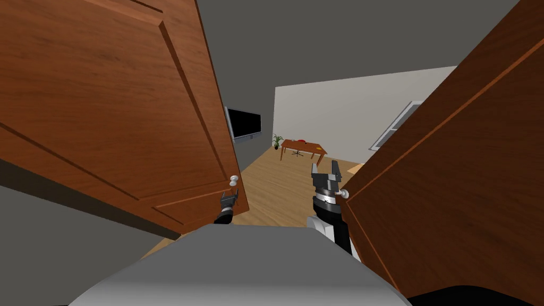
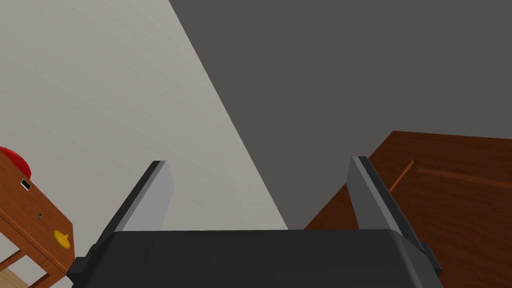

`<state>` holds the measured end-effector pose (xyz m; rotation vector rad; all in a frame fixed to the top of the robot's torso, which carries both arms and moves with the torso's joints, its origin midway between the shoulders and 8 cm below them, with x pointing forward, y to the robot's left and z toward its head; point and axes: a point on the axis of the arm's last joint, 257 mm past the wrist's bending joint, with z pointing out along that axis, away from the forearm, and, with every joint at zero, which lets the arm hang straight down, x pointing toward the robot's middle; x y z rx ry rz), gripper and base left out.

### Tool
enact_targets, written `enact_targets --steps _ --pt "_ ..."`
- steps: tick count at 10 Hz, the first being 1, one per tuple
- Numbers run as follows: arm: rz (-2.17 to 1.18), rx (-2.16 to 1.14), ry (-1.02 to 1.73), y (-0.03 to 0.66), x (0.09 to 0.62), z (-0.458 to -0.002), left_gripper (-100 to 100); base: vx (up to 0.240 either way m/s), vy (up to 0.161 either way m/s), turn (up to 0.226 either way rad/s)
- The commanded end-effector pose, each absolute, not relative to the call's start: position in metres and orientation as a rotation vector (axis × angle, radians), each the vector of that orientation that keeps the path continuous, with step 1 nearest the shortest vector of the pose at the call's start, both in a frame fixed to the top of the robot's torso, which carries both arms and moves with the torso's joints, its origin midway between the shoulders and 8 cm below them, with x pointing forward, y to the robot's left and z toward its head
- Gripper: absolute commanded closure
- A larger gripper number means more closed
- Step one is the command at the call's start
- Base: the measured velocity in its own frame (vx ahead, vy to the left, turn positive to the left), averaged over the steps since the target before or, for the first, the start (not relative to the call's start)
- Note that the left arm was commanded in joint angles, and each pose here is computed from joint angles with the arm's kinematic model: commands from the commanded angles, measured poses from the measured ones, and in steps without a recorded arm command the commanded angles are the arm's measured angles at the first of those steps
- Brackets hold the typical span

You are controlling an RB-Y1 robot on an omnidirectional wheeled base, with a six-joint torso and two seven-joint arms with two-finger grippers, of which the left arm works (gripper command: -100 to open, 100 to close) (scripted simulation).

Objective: Push the door open

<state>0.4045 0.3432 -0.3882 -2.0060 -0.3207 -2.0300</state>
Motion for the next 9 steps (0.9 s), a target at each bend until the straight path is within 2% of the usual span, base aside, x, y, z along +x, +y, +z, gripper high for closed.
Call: enact_targets --steps 1,9 --pt "-2.020 -1.981 -0.339 0.349 0.411 -0.386 -100 0.028 0.099 -0.143" --pt "-1.942 -1.910 -0.458 0.361 0.437 -0.387 -100 0.006 0.096 -0.156"
